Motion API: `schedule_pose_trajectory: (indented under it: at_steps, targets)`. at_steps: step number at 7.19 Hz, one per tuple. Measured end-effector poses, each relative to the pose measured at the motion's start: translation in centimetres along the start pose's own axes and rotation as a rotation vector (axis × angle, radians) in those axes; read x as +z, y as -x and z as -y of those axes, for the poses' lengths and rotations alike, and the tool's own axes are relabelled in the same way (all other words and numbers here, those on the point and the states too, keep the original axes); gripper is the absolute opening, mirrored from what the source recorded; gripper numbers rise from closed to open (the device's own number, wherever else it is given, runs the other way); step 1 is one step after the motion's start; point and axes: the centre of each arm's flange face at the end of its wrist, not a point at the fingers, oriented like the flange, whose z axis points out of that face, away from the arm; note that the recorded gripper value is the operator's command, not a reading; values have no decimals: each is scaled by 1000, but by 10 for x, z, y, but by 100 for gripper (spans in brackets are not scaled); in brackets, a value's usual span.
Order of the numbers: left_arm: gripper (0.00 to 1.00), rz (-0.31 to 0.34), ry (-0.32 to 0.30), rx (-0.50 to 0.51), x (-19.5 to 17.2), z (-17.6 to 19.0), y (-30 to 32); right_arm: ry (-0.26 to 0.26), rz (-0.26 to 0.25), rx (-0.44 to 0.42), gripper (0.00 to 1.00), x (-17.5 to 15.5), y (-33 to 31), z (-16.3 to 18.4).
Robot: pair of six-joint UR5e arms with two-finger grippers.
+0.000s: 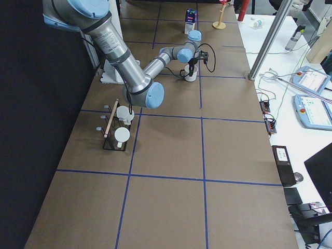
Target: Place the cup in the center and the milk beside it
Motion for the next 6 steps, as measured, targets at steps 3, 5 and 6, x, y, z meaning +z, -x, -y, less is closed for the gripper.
schedule_pose_trajectory:
  at_steps: [3,5,6]
  targets:
    - [100,-43,-21,-6,-3,27,-72,-12,54,16,100,-56,-85,-12]
    - [100,-54,25,2,30,48,-111,6,56,24,100,-74,-146,-22]
    - [100,-37,43,-7,45,60,-126,9,52,24,100,-76,-158,-26]
